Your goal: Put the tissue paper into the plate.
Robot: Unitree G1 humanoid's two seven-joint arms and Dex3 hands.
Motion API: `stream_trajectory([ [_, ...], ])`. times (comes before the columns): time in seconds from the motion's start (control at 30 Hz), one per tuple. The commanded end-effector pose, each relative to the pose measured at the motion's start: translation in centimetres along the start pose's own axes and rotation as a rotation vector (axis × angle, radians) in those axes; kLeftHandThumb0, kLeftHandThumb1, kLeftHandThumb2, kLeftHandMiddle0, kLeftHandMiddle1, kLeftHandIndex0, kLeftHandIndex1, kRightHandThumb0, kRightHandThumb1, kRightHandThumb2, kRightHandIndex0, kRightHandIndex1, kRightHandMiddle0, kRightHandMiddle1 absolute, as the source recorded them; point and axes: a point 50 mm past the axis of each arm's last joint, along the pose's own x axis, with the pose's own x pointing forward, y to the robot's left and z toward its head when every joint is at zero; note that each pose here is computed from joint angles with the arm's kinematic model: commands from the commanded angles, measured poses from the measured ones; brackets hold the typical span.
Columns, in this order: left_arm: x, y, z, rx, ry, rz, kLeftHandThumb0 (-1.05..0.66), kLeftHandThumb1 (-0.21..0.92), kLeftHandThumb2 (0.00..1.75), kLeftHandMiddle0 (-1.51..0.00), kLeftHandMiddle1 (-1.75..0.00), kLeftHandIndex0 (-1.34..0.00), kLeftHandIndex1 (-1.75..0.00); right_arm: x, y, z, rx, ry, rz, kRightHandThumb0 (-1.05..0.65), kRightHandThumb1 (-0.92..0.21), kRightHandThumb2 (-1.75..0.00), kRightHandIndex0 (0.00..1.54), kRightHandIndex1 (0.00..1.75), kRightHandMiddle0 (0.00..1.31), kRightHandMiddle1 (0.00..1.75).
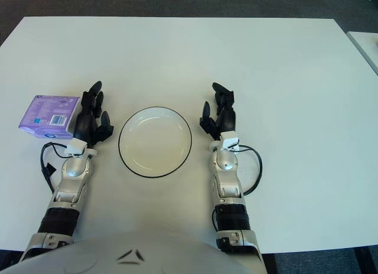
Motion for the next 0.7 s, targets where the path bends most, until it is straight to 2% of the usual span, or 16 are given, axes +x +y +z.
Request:
stream_trajectory([
  [0.0,-2.08,-0.16,-2.64,0.006,0.152,-0.012,-0.75,0.92,0.88,-0.24,-0.01,0.00,-0.49,-2.02,-0.88,-3.28,-0.027,0.184,-0.023,-0.56,-0.92,-0.72,0.26,0.44,0.00,0.84],
  [0.67,-2.00,0.01,-2.63,0.007,0.143,-0.009,-0.76,0.92,0.88,-0.24,-0.01,0.00,-0.48,-2.04,-0.83,-3.35,-0.029,0.184,-0.021,-0.57,-0.92,-0.72,0.25,0.44,0.00,0.86],
])
